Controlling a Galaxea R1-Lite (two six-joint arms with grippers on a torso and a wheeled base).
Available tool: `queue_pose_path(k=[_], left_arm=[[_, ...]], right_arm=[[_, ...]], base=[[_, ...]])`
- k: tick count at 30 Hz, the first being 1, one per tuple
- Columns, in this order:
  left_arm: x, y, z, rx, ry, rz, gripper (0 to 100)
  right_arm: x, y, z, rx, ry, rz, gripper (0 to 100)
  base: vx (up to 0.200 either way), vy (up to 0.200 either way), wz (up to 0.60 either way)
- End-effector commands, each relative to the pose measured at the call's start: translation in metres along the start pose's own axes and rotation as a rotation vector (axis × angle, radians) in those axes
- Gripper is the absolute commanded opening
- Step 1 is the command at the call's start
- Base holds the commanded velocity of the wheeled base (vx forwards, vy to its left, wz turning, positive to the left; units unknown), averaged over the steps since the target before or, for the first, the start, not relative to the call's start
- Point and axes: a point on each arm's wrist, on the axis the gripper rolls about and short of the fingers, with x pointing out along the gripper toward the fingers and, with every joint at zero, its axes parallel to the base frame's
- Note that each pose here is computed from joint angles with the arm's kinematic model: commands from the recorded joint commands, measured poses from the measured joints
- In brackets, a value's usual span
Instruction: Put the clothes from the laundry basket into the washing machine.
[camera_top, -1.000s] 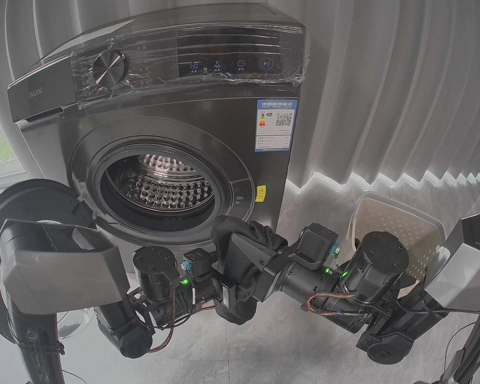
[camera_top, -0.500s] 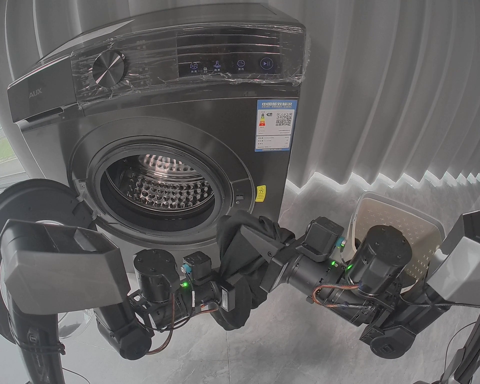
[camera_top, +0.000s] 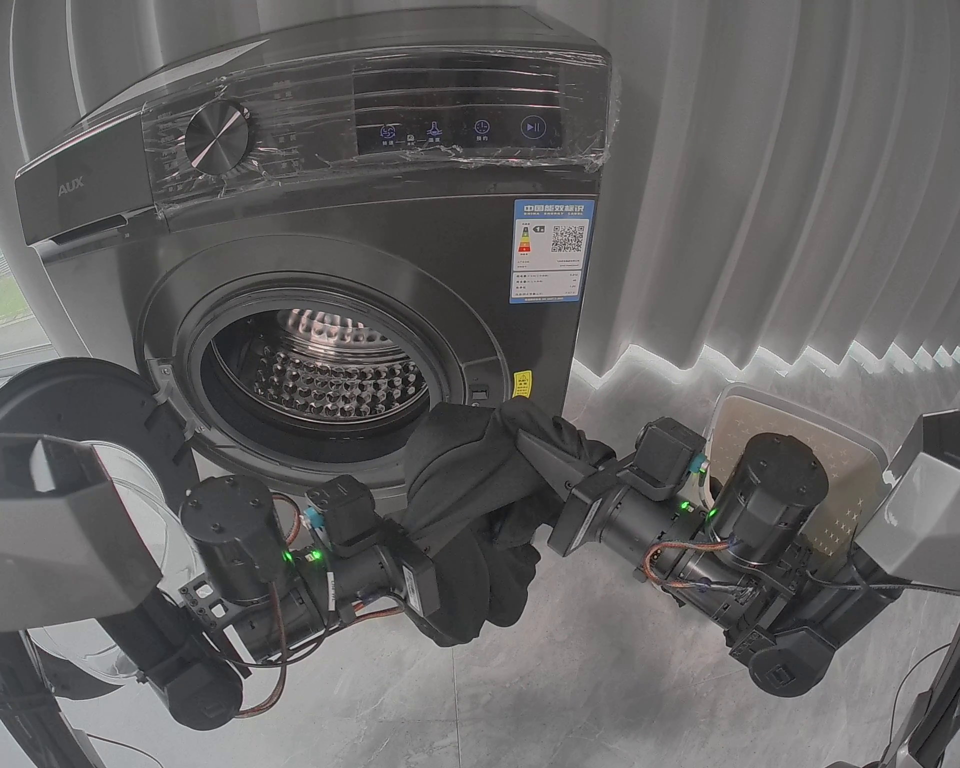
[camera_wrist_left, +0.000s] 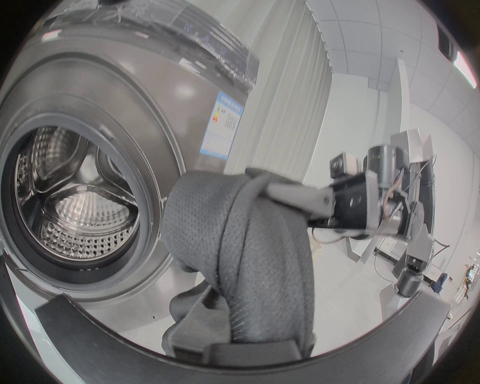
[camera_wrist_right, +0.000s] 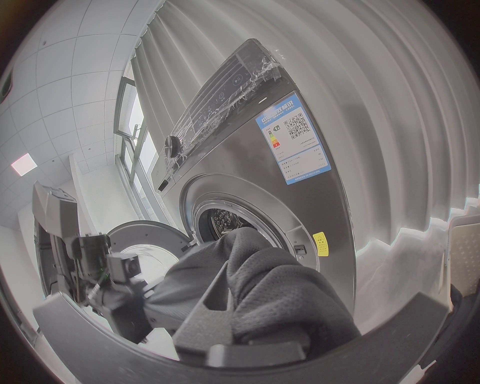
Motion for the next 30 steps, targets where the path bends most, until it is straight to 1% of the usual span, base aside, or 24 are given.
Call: queue_pose_path(k=[1, 2, 3, 8, 9, 10, 12, 13, 18, 20, 21, 22, 26, 30], left_arm=[[-0.013, -0.006, 0.024, 0.015, -0.079, -0.012, 0], [-0.014, -0.006, 0.029, 0.017, -0.096, -0.011, 0], [-0.014, -0.006, 0.030, 0.017, -0.100, -0.009, 0], [-0.014, -0.005, 0.029, 0.015, -0.100, -0.007, 0], [-0.013, -0.005, 0.029, 0.015, -0.100, -0.007, 0], [-0.012, -0.005, 0.030, 0.016, -0.103, -0.007, 0], [-0.012, -0.005, 0.030, 0.016, -0.103, -0.007, 0], [-0.010, -0.004, 0.032, 0.017, -0.117, -0.002, 0], [-0.009, 0.000, 0.033, 0.020, -0.123, 0.008, 0], [-0.009, 0.000, 0.033, 0.018, -0.123, 0.011, 0], [-0.009, 0.000, 0.034, 0.019, -0.124, 0.011, 0], [-0.009, 0.002, 0.033, 0.018, -0.122, 0.017, 0], [-0.009, 0.004, 0.031, 0.017, -0.115, 0.024, 0], [-0.008, 0.010, 0.027, 0.014, -0.101, 0.042, 0]], right_arm=[[-0.001, -0.003, -0.008, 0.001, 0.029, -0.013, 0], [-0.002, -0.004, -0.014, 0.003, 0.052, -0.016, 0], [-0.003, -0.003, -0.016, 0.003, 0.060, -0.014, 0], [-0.005, 0.000, -0.018, 0.016, 0.070, -0.005, 0], [-0.006, 0.004, -0.020, 0.023, 0.077, 0.004, 0], [-0.008, 0.004, -0.022, 0.023, 0.089, 0.004, 100], [-0.008, 0.004, -0.022, 0.023, 0.089, 0.004, 100], [-0.014, 0.005, -0.027, 0.027, 0.118, 0.003, 100], [-0.037, 0.003, -0.041, 0.026, 0.224, -0.011, 100], [-0.045, 0.002, -0.046, 0.026, 0.260, -0.019, 100], [-0.046, 0.002, -0.046, 0.026, 0.262, -0.019, 100], [-0.053, 0.003, -0.048, 0.026, 0.289, -0.017, 100], [-0.063, 0.004, -0.045, 0.025, 0.305, -0.013, 100], [-0.069, 0.004, -0.042, 0.024, 0.310, 0.002, 100]], base=[[0.000, 0.000, 0.00], [0.000, 0.000, 0.00], [0.000, 0.000, 0.00], [0.000, 0.000, 0.00], [0.000, 0.000, 0.00], [0.000, 0.000, 0.00], [0.000, 0.000, 0.00], [0.000, 0.000, 0.00], [0.000, 0.000, 0.00], [0.000, 0.000, 0.00], [0.000, 0.000, 0.00], [0.000, 0.000, 0.00], [0.000, 0.000, 0.00], [0.000, 0.000, 0.00]])
